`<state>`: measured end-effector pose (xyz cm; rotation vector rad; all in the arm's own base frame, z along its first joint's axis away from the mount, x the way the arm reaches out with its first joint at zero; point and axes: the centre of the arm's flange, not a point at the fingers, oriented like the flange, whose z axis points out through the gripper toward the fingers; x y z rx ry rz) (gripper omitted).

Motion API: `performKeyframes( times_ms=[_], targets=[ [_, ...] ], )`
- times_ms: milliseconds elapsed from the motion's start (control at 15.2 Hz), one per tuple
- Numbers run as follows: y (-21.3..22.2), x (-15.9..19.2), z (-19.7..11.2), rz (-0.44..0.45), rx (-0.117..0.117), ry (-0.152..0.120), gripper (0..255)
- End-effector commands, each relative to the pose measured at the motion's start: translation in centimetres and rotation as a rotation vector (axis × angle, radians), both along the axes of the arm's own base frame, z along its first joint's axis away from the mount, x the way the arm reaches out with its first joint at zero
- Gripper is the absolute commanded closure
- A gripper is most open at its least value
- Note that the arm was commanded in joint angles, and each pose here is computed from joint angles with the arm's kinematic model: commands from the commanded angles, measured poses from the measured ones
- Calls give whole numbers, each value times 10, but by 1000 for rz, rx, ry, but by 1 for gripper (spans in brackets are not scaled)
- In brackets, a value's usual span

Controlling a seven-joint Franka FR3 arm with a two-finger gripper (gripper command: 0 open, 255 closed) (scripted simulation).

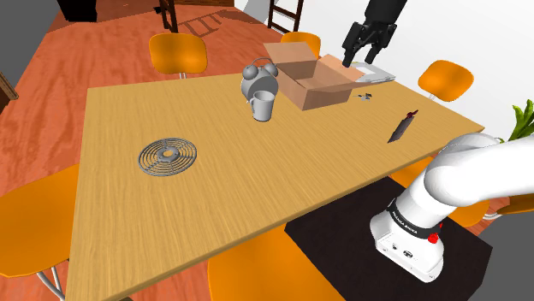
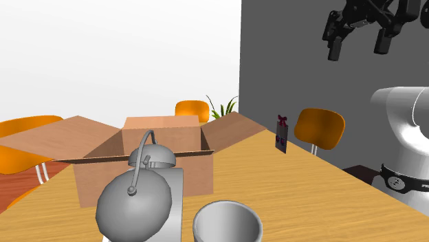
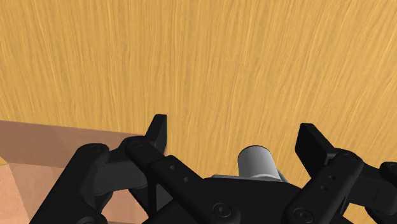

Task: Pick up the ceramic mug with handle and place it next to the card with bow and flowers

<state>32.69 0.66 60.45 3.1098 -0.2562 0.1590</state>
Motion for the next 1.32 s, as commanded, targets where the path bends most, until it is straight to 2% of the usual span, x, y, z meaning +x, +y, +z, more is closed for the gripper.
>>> performKeyframes(
  times_ms=[0,1254],
  targets=[
    [0,0,0,0,0,0,0],
    [1,212,-145,23,63,55,0]
  ],
)
